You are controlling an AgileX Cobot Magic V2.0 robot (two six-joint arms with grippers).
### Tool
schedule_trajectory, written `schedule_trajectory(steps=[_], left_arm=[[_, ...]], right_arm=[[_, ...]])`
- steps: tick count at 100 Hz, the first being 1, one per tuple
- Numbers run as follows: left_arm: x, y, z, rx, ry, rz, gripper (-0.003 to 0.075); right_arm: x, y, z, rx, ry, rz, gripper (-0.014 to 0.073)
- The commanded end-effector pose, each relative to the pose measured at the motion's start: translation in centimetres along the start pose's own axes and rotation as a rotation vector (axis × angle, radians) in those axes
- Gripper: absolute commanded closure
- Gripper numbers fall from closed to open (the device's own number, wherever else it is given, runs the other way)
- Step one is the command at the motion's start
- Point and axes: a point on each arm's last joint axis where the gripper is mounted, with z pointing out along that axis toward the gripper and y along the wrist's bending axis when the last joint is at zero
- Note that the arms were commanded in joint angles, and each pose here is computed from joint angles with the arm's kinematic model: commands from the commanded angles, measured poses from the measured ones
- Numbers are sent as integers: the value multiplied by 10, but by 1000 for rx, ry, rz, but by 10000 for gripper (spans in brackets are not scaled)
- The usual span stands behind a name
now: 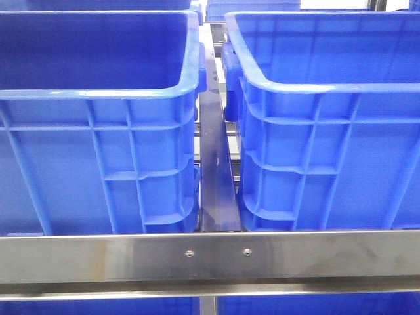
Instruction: Pick red and yellow buttons and place in box
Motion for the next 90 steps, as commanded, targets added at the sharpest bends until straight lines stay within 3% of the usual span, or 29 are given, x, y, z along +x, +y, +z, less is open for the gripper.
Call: schedule_trajectory(steps=[1, 68, 90], left_arm=[[9, -1, 0, 7, -52, -17, 740], [9, -1, 0, 1, -58, 25, 740], [-15, 0, -4, 3, -113, -44, 740]], right_arm=[[-14, 0, -3, 5, -116, -3, 664], [-14, 0, -3, 5, -116, -3, 664], [-14, 0, -3, 5, -116, -3, 664]])
